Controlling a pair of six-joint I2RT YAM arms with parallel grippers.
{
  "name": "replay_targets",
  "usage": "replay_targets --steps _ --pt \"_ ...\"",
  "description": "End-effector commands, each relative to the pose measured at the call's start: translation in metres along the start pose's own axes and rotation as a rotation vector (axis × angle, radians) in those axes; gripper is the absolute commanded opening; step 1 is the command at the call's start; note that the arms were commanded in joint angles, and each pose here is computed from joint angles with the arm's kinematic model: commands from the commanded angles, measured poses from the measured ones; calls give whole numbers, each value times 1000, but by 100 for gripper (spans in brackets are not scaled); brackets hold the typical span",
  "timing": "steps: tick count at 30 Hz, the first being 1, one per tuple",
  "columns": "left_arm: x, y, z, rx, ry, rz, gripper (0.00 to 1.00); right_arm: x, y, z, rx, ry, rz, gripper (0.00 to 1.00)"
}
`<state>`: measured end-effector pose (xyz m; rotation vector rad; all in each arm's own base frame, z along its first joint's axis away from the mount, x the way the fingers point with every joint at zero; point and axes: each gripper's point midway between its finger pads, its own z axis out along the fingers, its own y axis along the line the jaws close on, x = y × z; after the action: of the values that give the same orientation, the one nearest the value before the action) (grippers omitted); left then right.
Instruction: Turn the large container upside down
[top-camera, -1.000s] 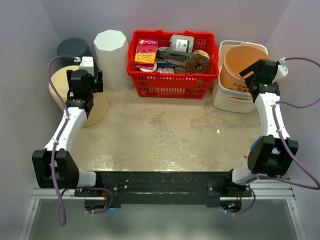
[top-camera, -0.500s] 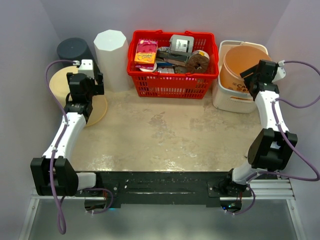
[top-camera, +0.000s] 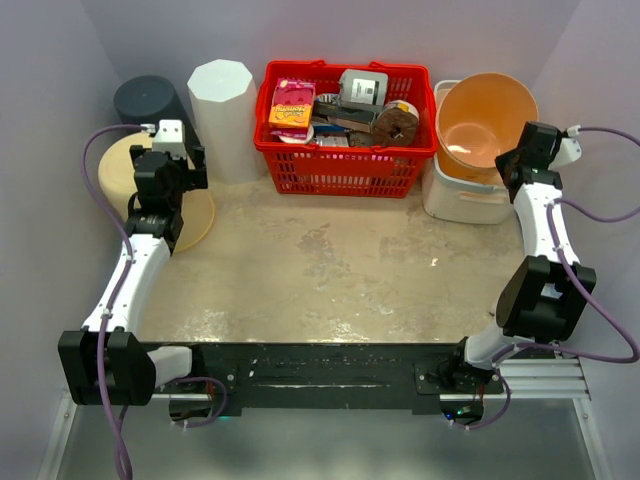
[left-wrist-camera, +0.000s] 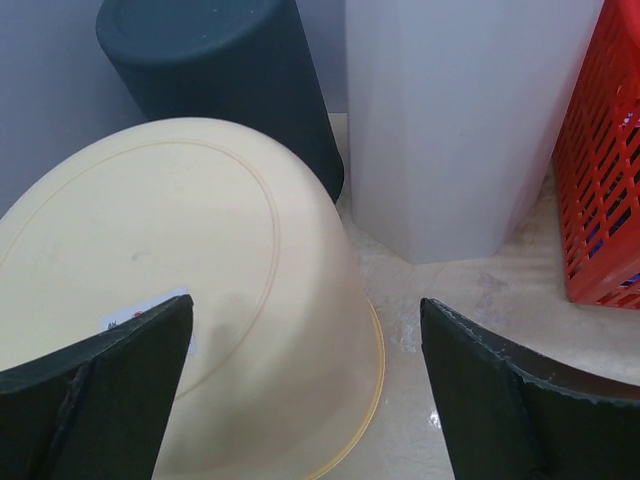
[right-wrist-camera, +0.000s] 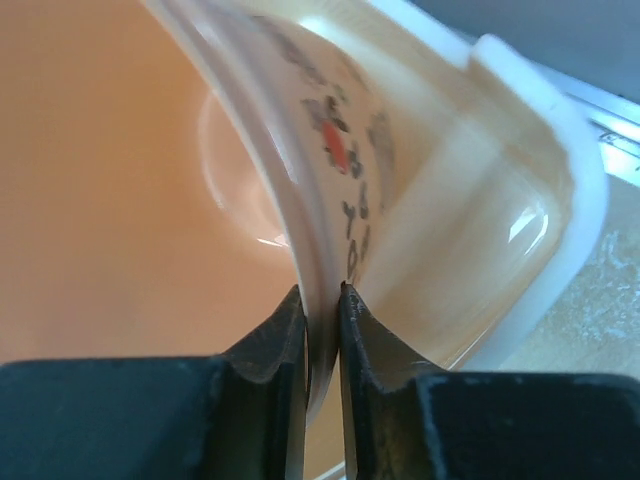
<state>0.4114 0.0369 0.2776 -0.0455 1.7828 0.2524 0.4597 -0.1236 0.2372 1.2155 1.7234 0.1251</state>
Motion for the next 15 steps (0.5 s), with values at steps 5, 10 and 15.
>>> replay_targets --steps 5,10,15 --pt "-21 2 -4 2 -77 -41 100 -25 54 -33 -230 -59 25 4" --pt "-21 0 -4 10 -79 -47 99 -40 64 -57 -294 -110 28 0" --pt "-22 -1 -4 17 -81 -49 100 -54 60 -79 -318 -186 45 0"
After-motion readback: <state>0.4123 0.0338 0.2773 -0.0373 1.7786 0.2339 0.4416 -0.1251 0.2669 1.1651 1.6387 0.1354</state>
